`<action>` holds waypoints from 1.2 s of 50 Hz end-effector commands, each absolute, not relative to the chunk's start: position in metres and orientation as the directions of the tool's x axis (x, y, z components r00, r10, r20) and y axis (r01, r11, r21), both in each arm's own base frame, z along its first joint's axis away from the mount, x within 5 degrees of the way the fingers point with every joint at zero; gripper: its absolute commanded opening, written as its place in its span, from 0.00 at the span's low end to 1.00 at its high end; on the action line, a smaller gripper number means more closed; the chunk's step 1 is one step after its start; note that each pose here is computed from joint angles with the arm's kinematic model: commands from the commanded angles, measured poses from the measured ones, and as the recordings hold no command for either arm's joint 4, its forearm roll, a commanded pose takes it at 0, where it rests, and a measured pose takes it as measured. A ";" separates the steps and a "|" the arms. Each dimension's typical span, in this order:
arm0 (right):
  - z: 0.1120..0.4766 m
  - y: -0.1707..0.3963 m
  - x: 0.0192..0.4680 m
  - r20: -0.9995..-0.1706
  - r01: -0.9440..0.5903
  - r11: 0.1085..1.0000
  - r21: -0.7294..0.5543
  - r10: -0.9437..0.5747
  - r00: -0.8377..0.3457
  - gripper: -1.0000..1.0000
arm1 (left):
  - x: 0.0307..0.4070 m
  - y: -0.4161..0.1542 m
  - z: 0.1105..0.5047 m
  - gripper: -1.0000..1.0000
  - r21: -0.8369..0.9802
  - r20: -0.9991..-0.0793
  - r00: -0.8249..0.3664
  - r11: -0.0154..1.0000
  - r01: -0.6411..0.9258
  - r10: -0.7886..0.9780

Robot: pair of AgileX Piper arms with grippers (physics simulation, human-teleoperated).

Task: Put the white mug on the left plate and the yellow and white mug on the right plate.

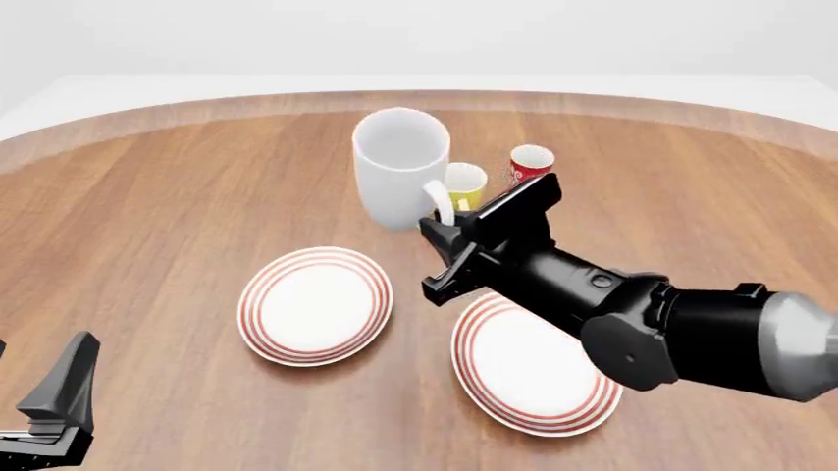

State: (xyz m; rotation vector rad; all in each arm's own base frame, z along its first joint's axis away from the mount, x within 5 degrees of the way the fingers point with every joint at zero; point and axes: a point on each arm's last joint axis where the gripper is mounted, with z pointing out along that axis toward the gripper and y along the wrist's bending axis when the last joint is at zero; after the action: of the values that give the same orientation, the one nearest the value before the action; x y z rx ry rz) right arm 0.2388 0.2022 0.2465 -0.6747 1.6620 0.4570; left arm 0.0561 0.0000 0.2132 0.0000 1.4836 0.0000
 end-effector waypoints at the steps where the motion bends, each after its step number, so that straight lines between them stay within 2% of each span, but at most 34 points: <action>1: 0.242 0.216 0.240 -0.977 -0.676 0.735 -0.052 -0.177 -0.118 0.00 | 0.056 0.000 0.213 1.00 0.000 -0.996 0.087 1.000 0.000 0.000; 60: 0.210 0.271 0.238 -0.961 -0.754 0.657 -0.018 -0.218 -0.168 0.00 | 0.056 0.000 0.213 1.00 0.000 -0.996 0.087 1.000 0.000 0.000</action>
State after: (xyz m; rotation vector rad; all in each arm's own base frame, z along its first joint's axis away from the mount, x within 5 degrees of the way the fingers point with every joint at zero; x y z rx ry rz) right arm 0.2368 0.2616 0.2161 -0.7896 1.7018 0.5577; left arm 0.0561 0.0000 0.2132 0.0000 1.4836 0.0000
